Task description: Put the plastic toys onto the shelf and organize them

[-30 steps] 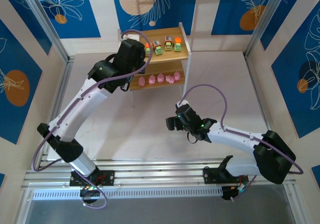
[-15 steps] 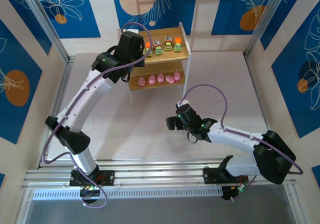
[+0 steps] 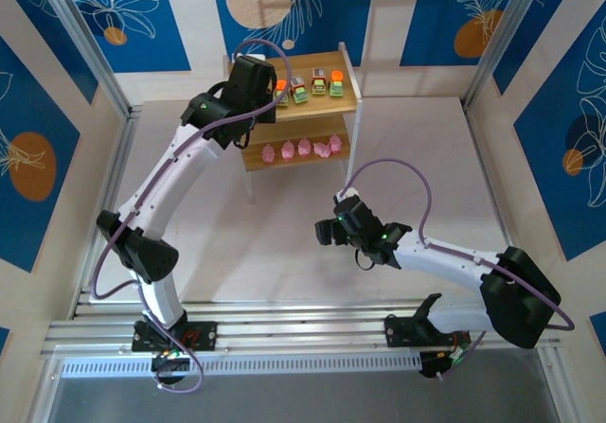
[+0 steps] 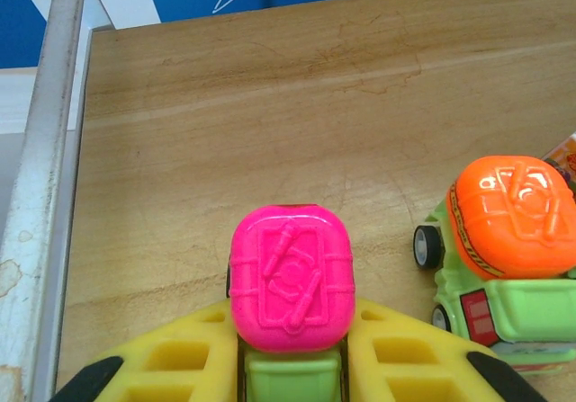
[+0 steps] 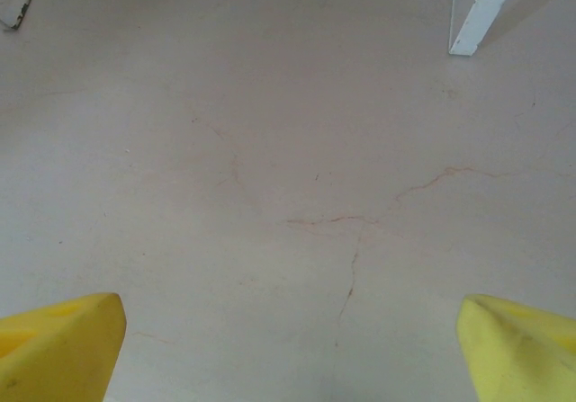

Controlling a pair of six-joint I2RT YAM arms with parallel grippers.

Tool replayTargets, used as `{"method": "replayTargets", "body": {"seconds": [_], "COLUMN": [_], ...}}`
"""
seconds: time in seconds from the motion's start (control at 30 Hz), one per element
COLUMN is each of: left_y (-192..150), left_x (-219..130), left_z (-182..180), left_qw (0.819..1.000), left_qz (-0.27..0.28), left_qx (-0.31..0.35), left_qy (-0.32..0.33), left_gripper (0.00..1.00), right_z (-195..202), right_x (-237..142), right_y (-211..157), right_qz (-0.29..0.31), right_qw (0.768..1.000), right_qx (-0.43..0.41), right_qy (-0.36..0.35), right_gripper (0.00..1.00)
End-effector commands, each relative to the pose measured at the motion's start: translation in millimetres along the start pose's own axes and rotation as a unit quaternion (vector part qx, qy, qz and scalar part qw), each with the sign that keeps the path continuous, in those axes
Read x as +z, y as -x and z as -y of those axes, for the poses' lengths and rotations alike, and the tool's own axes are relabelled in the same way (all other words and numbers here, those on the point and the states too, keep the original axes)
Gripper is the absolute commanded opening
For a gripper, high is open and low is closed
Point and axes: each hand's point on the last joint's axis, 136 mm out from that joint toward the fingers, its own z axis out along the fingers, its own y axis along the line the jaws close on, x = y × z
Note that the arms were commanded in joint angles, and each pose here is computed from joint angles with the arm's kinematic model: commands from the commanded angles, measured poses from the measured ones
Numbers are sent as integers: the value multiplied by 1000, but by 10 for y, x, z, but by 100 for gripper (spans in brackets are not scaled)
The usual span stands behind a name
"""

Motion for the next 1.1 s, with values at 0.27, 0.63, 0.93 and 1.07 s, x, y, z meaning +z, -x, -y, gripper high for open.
{"method": "replayTargets", "body": {"seconds": [0.27, 0.63, 0.93, 1.07], "left_y": [60, 129, 265, 299], "left_x": [31, -75, -285, -363], "left_z": [-28, -38, -79, -116], "left_qw": [1000, 1000, 999, 999], "left_qz": [-2, 9, 33, 40], "left_qx": [-12, -21, -24, -23], "left_qy": [0, -10, -19, -18], "left_gripper": [35, 46, 50, 51], "right_z": [-53, -50, -54, -51], "right_x": [-78, -73, -72, -79], "right_y": [148, 135, 138, 143], "right_qz": [16, 14, 17, 20], "right_qw": [1000, 1000, 1000, 1000], "right_qx": [15, 14, 15, 16], "right_qy": [15, 15, 17, 17], "right_gripper": [95, 95, 95, 95]}}
